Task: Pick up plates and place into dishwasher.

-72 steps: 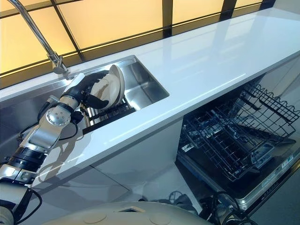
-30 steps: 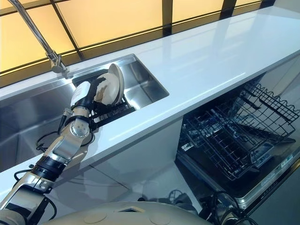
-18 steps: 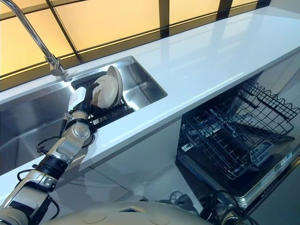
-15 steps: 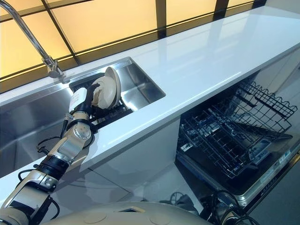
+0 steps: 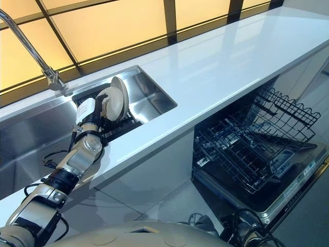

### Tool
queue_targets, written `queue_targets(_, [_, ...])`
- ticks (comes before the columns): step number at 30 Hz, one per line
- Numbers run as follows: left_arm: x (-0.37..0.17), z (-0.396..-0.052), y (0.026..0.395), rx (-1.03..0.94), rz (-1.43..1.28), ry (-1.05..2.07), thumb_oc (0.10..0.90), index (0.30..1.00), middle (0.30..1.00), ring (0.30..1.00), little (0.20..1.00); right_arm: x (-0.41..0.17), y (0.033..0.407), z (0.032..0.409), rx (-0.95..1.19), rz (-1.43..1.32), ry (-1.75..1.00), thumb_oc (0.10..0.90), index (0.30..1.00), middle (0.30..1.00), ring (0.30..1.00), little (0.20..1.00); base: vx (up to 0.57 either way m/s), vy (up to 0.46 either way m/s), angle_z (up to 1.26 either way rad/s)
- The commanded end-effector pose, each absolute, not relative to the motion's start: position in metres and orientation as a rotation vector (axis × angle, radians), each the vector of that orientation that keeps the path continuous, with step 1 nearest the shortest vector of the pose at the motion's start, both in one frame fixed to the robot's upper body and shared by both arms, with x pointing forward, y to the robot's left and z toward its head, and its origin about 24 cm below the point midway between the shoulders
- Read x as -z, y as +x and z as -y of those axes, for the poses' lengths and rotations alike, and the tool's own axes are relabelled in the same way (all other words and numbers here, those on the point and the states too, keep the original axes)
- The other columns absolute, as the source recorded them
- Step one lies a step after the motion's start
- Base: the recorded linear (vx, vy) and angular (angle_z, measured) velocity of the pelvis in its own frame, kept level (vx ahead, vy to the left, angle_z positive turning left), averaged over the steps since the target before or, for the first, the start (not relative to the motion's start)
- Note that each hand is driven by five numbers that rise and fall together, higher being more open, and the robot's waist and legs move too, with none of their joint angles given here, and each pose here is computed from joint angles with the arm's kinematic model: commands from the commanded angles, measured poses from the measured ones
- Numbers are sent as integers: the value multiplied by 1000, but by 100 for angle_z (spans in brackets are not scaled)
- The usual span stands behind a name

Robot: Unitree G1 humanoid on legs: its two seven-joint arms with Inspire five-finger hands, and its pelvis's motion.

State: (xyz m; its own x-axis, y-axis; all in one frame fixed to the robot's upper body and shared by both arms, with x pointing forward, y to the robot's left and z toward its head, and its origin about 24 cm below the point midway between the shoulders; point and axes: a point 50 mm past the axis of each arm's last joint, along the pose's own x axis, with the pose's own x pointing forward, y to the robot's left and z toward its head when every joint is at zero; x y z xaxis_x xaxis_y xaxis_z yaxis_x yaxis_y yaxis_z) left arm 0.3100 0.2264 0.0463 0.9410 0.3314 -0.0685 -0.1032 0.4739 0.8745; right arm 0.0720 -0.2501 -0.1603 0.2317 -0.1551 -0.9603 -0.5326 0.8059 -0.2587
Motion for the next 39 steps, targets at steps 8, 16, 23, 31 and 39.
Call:
queue_targets(8, [-64, -234, 343, -357, -263, 1119, 800, 900, 900, 900, 900, 164, 96, 207, -371, -1228, -559, 800, 900, 900, 900, 900, 47, -31, -9])
queue_targets(16, [-57, -242, 346, -400, -321, 1048, 800, 900, 900, 900, 900, 166, 85, 213, -369, -1270, -580, 800, 900, 900, 900, 900, 50, -11, -7])
queue_targets(23, [-60, -256, 341, -616, -225, 982, 800, 900, 900, 900, 900, 167, 79, 217, -351, -1277, -565, 800, 900, 900, 900, 900, 36, -4, -6])
queue_targets(31, [-85, -275, 336, -857, -6, 919, 800, 900, 900, 900, 900, 167, 75, 219, -342, -1277, -564, 800, 900, 900, 900, 900, 17, -4, -6])
queue_targets(39, [-107, -283, 342, -736, 14, 843, 800, 900, 900, 900, 900, 165, 74, 223, -368, -1269, -593, 800, 900, 900, 900, 900, 0, 0, 0])
